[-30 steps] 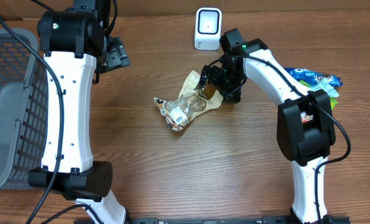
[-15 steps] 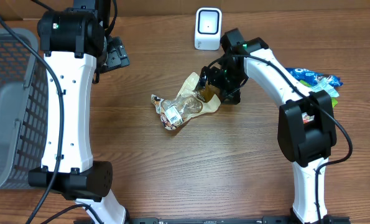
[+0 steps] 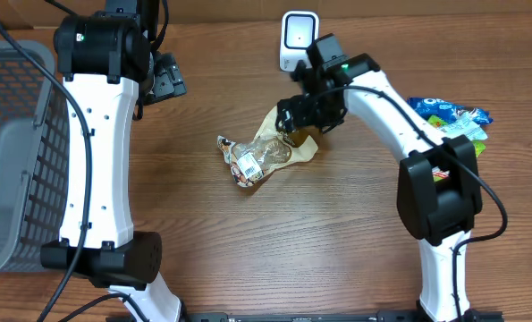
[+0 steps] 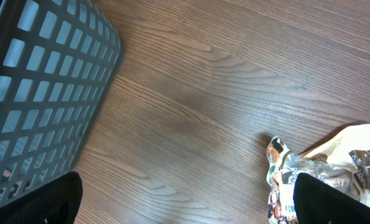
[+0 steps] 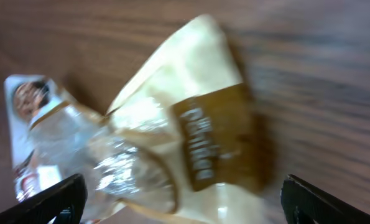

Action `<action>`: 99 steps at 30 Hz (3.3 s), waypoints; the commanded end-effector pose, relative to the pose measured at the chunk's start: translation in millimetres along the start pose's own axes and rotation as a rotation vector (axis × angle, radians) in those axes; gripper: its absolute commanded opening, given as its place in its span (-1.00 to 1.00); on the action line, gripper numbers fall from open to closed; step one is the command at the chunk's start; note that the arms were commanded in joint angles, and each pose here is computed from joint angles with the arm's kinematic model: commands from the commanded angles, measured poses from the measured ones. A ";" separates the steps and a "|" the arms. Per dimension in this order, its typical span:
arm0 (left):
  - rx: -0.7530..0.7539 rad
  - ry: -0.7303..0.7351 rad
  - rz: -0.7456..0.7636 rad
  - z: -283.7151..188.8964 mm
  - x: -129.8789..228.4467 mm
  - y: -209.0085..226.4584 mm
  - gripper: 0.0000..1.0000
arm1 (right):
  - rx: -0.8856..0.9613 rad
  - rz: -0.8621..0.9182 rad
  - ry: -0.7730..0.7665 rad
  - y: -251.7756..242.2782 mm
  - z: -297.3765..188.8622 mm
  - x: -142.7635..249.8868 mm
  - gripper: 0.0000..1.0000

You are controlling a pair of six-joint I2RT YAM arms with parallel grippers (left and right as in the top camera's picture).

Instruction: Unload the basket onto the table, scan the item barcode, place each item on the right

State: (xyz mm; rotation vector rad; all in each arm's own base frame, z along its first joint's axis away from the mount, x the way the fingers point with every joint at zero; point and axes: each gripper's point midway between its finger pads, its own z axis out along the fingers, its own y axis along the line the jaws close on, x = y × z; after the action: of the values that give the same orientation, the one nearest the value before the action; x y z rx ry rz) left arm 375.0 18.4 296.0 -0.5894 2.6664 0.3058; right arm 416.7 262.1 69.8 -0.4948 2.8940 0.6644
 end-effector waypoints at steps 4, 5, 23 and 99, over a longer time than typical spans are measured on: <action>-0.013 0.001 -0.008 2.8 0.3 -1.4 0.99 | -0.042 -0.010 0.115 16.2 26.1 27.4 1.00; -0.013 0.001 -0.008 2.8 0.2 -1.4 0.99 | -0.040 -0.012 0.125 16.7 29.8 30.3 1.00; -0.013 0.001 -0.008 2.8 0.3 -1.4 1.00 | 0.162 0.209 0.122 -16.1 79.5 40.9 0.76; -0.013 0.001 -0.008 2.8 0.3 -1.4 1.00 | -0.108 -0.680 0.137 0.8 84.1 13.3 1.00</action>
State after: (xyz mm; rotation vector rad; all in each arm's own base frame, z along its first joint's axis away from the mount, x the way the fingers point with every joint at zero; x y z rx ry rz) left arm 375.0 18.4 296.0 -0.5894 2.6664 0.3058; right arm 411.6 295.1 17.7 -1.5326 2.4573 0.6476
